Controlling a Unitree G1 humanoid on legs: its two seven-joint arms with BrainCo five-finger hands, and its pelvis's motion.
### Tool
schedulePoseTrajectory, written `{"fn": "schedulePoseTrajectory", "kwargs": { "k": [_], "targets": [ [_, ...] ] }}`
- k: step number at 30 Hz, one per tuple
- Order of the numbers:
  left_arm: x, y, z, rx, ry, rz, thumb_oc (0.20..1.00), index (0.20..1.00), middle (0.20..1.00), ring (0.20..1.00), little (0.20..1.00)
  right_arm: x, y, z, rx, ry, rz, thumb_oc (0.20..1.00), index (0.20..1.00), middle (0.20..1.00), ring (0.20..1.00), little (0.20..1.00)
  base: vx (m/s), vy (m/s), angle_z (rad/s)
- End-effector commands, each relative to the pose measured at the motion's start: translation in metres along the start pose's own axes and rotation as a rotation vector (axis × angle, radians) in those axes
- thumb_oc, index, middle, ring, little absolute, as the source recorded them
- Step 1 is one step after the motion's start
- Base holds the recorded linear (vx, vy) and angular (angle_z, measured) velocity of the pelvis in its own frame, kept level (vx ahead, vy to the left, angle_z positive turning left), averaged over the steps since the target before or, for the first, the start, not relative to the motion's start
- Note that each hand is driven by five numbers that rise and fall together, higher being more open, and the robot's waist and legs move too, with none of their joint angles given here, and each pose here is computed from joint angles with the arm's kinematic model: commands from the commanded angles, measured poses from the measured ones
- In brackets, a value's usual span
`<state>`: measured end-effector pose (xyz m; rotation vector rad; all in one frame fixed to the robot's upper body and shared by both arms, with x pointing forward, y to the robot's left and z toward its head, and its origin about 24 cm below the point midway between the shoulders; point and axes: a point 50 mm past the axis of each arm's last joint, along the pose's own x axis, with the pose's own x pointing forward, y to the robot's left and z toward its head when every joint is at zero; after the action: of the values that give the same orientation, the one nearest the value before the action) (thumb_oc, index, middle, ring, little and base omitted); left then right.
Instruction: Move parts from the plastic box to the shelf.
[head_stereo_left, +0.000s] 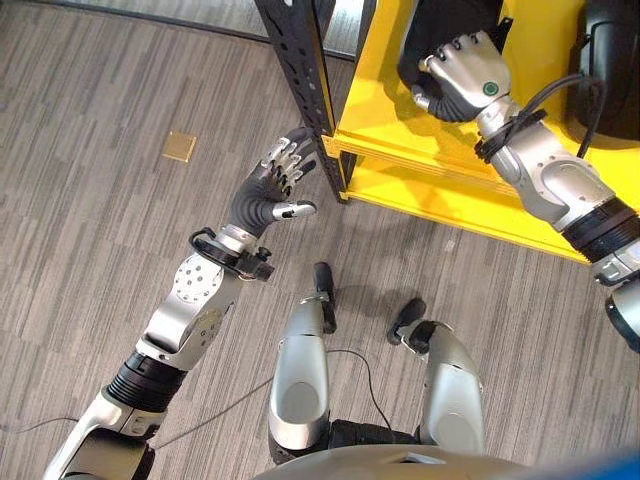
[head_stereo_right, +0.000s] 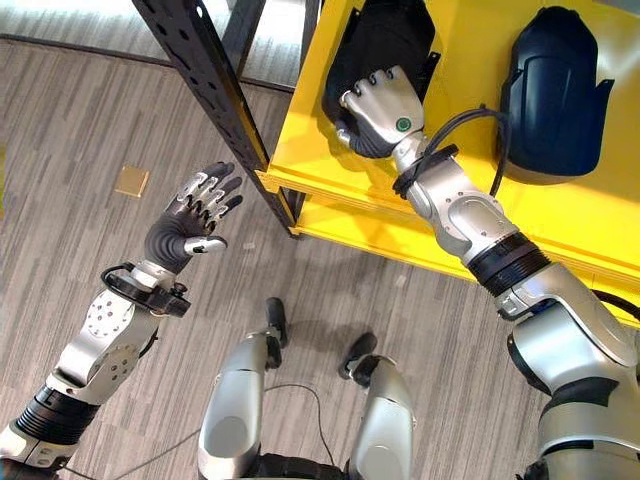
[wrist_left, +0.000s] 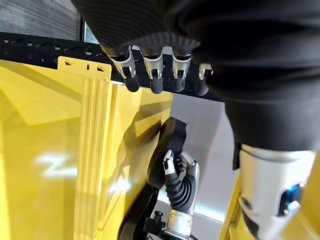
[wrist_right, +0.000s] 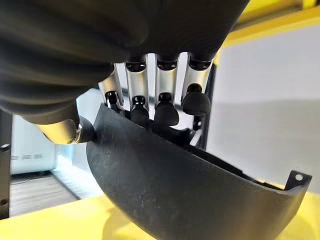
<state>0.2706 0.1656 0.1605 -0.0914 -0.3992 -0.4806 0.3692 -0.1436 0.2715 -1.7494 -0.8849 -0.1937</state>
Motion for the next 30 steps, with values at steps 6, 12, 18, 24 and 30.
{"fn": "schedulePoseTrajectory", "kwargs": {
  "k": [6,12,18,24,30],
  "targets": [
    [0.009,-0.032,0.018,-0.072,-0.104,-0.137,1.0,1.0,1.0,1.0,1.0,0.04,-0.052,0.004,-0.12,-0.098,-0.141,0.2,0.2,0.2,0.2,0.2,0.0,0.004,0.01],
    [0.009,-0.034,0.017,-0.073,-0.098,-0.147,1.0,1.0,1.0,1.0,1.0,0.047,-0.052,0.0,-0.212,-0.101,-0.088,0.2,0.2,0.2,0.2,0.2,0.0,-0.003,0.01],
    [0.007,-0.032,0.016,-0.075,-0.091,-0.154,1.0,1.0,1.0,1.0,1.0,0.046,-0.04,-0.003,-0.315,-0.152,0.022,0.2,0.2,0.2,0.2,0.2,0.0,-0.013,0.02],
    [0.005,-0.031,0.014,-0.072,-0.086,-0.16,1.0,1.0,1.0,1.0,1.0,0.041,-0.029,-0.007,-0.369,-0.188,0.076,0.2,0.2,0.2,0.2,0.2,0.0,0.0,0.0],
    [0.001,-0.028,0.012,-0.067,-0.083,-0.166,1.0,1.0,1.0,1.0,1.0,0.033,-0.024,-0.026,-0.306,-0.059,0.044,0.2,0.2,0.2,0.2,0.2,0.0,-0.007,0.0]
  ]
}}
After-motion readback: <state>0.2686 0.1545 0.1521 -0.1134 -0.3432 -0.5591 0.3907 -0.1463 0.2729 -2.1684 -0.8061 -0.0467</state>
